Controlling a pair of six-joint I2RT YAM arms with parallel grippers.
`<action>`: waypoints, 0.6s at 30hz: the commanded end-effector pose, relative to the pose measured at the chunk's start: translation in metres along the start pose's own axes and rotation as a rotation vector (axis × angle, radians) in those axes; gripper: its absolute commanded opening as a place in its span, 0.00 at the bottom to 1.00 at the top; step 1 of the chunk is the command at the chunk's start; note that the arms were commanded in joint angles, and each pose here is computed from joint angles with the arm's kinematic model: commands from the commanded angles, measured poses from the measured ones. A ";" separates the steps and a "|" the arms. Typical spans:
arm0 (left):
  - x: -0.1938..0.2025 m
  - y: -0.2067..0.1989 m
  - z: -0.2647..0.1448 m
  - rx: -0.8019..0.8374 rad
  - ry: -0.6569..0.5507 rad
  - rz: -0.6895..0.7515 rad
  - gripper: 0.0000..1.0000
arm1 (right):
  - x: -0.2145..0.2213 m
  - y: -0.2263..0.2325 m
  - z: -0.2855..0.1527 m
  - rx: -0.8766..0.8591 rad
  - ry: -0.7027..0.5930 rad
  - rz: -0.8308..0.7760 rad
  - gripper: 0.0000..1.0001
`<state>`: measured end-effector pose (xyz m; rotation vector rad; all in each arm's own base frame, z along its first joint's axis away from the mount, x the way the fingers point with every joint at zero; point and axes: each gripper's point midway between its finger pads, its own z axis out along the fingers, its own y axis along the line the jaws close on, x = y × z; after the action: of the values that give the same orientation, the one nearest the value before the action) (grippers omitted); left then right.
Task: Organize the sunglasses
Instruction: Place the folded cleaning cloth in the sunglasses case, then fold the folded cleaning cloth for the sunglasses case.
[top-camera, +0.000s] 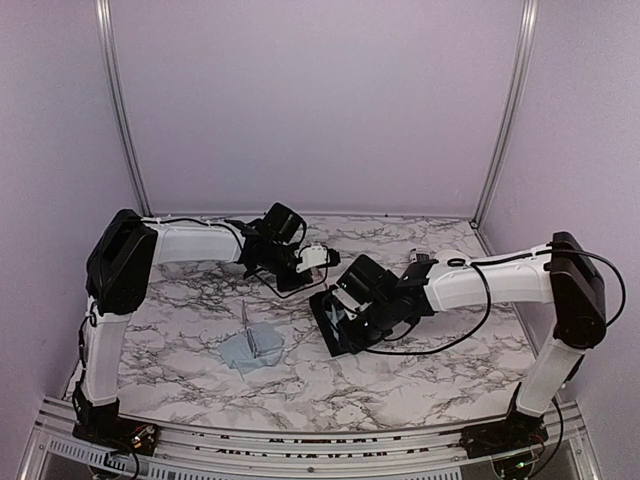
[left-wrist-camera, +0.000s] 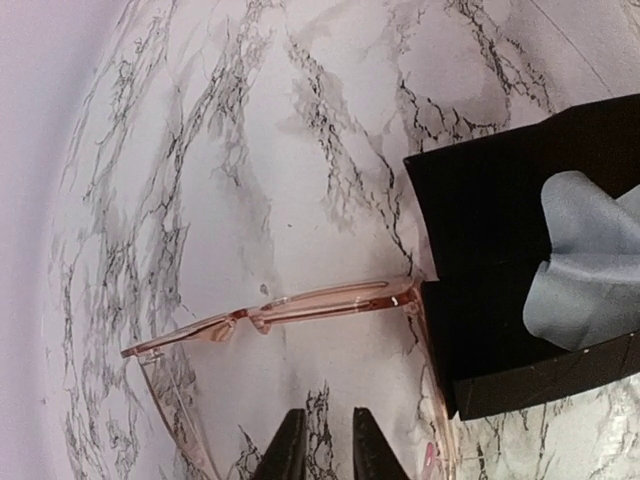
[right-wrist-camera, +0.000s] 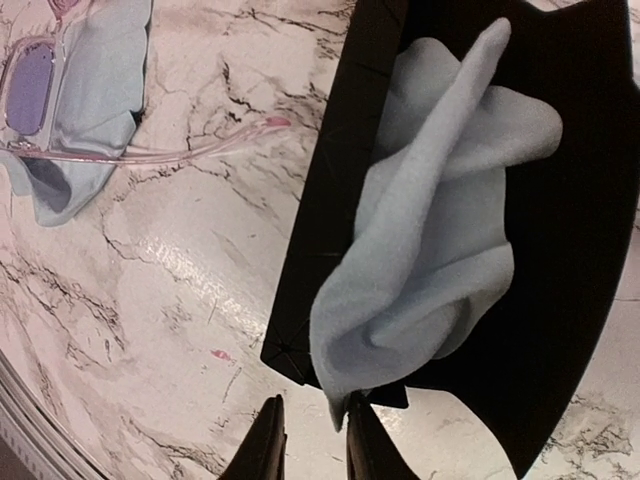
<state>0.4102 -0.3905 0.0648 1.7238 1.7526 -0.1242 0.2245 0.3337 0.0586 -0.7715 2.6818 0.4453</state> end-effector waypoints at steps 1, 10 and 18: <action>-0.030 0.041 -0.049 -0.076 -0.103 -0.165 0.28 | -0.031 0.016 -0.021 -0.038 -0.061 -0.020 0.25; -0.017 0.078 -0.090 -0.157 -0.153 -0.402 0.50 | -0.077 0.002 -0.044 -0.048 -0.168 0.085 0.35; 0.008 0.100 -0.136 -0.269 -0.163 -0.615 0.57 | -0.097 -0.034 -0.030 -0.029 -0.176 0.217 0.35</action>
<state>0.4539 -0.3229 0.1811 1.0842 1.9762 -0.2521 0.2964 0.3324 0.1147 -0.4925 2.6097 0.5496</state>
